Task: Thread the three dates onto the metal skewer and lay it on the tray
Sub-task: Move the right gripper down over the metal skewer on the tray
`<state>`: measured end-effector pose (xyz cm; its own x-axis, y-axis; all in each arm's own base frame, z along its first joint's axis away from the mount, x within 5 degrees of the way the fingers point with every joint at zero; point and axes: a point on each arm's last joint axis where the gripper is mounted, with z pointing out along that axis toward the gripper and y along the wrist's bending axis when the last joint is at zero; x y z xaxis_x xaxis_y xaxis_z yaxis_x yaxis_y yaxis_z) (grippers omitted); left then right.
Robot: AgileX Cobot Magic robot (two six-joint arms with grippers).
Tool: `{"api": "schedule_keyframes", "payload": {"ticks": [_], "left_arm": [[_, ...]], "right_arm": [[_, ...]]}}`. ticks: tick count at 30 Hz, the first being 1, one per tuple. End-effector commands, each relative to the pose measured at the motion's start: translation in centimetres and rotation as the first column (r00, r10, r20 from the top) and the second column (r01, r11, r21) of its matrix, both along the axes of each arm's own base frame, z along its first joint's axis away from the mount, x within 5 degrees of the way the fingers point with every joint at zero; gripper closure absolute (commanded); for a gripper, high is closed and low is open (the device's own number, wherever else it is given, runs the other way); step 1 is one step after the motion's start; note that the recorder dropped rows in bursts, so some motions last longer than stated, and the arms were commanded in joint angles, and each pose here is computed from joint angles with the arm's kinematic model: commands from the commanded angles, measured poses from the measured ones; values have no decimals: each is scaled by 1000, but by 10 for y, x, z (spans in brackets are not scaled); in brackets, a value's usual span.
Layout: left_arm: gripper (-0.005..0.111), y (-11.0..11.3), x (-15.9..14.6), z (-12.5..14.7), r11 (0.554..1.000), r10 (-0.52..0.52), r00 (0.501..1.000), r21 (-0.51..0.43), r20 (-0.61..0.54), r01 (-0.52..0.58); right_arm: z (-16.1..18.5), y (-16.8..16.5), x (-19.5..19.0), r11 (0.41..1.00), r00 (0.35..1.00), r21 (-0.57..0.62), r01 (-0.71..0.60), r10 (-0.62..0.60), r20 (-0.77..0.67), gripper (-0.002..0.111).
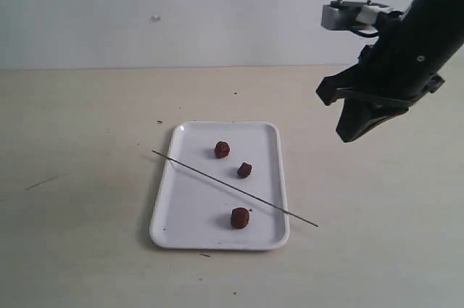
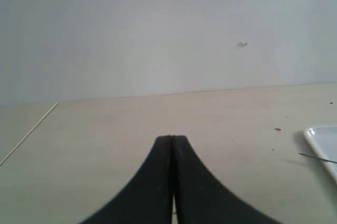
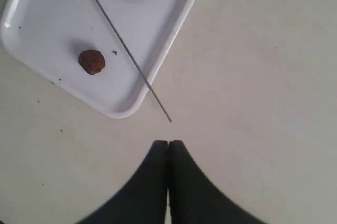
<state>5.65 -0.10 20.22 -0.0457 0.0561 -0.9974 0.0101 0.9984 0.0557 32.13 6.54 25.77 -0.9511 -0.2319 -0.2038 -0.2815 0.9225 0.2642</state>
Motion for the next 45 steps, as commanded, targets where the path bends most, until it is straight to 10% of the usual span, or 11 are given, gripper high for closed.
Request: {"api": "schedule_keyframes", "payload": {"ticks": [1, 4, 10, 14, 25, 31, 37, 45], "left_arm": [[107, 0, 0, -1, 1000, 5, 1000, -5, 2, -5], [107, 0, 0, -1, 1000, 5, 1000, -5, 2, -5], [107, 0, 0, -1, 1000, 5, 1000, -5, 2, -5], [107, 0, 0, -1, 1000, 5, 1000, -5, 2, -5], [107, 0, 0, -1, 1000, 5, 1000, -5, 2, -5], [107, 0, 0, -1, 1000, 5, 1000, -5, 2, -5], [107, 0, 0, -1, 1000, 5, 1000, -5, 2, -5], [107, 0, 0, -1, 1000, 5, 1000, -5, 2, -5]], "right_arm": [[-14, 5, 10, 998, 999, 53, -24, 26, -27, 101], [-30, 15, 15, 984, 986, 79, -158, 162, -36, 101], [-49, 57, 26, 859, 869, -240, -453, 486, 98, 97], [-39, 74, 41, 945, 892, -96, -312, 327, 311, 92], [-59, 75, 25, 910, 909, -98, -402, 410, 79, 91], [-80, 98, 19, 771, 790, -245, -588, 613, 33, 72], [-80, 111, 27, 819, 806, -212, -534, 568, 167, 72], [-100, 102, 15, 813, 837, -211, -543, 543, -63, 72]]}}
